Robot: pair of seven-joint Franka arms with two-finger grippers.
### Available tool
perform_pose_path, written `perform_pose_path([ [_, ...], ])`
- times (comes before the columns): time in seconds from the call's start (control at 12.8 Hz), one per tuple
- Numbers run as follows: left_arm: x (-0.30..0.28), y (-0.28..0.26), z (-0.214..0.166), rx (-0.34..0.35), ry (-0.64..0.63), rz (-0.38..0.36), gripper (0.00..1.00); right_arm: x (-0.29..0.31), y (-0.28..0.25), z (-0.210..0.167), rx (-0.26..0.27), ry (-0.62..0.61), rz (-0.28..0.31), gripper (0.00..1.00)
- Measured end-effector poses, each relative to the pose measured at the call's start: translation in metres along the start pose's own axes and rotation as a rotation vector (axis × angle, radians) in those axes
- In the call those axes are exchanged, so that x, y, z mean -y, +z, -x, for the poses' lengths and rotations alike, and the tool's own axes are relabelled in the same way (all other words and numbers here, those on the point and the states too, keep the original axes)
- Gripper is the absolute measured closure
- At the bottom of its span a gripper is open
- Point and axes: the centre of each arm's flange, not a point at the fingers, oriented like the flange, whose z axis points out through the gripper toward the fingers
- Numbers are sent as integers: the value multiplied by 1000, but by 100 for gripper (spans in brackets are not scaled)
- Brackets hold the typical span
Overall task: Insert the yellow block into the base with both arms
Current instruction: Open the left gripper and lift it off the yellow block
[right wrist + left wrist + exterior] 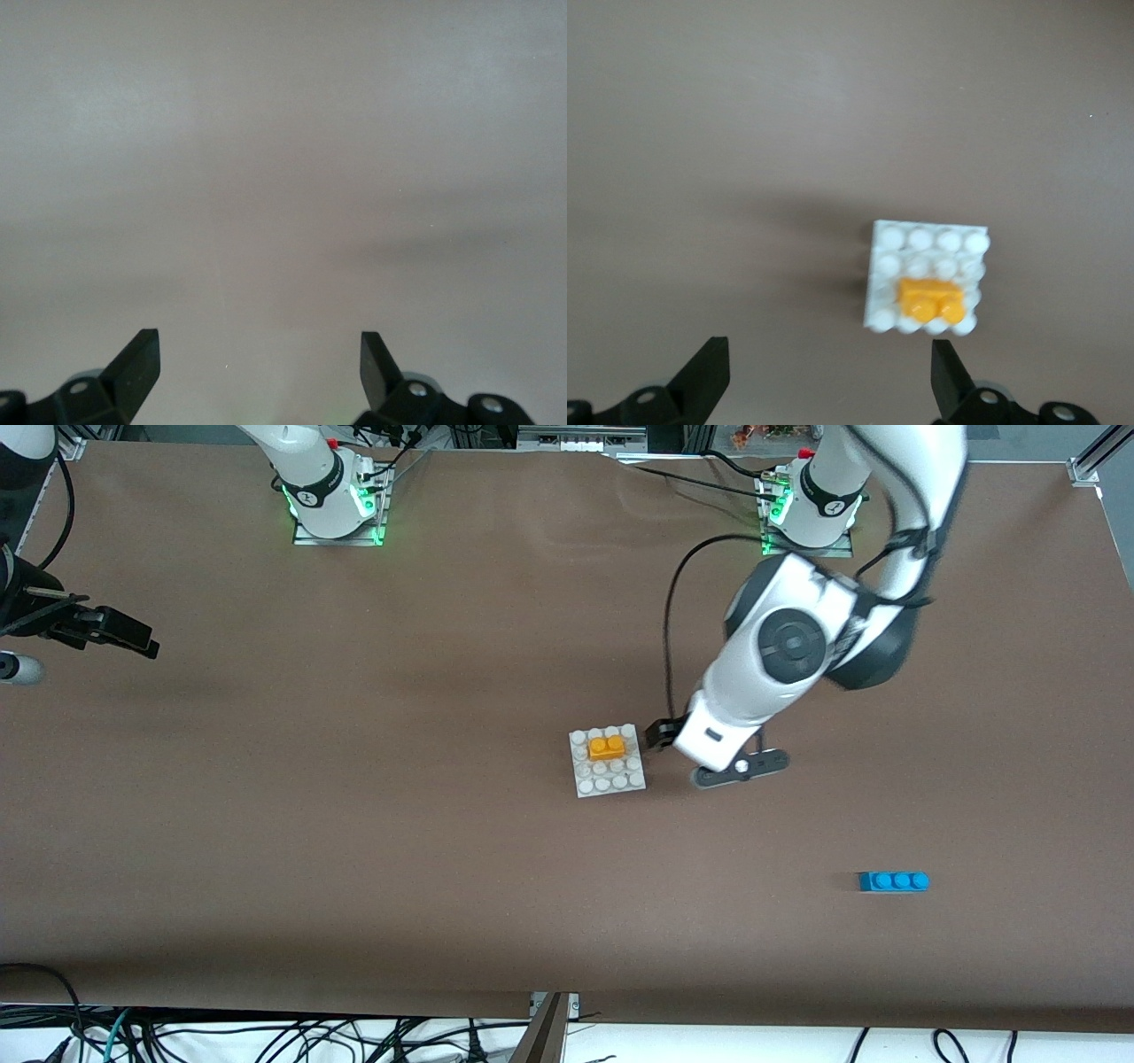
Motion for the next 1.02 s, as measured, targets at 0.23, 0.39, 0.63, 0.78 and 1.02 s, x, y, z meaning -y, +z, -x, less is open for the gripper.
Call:
perform_pose_path([
  [0.23,80,-70,4,49,115,-32,0,0,0,0,0,1,0,0],
  [0.39,118,-105,13,61,199,-57,0,0,0,0,0,1,0,0],
  [0.63,164,-137,17,39,302,-81,0,0,0,0,0,1,0,0],
  [0.78,198,-150,14,26,345,-79,0,0,0,0,0,1,0,0],
  [1.02,233,-165,19,5,380,-107,0,0,0,0,0,1,0,0],
])
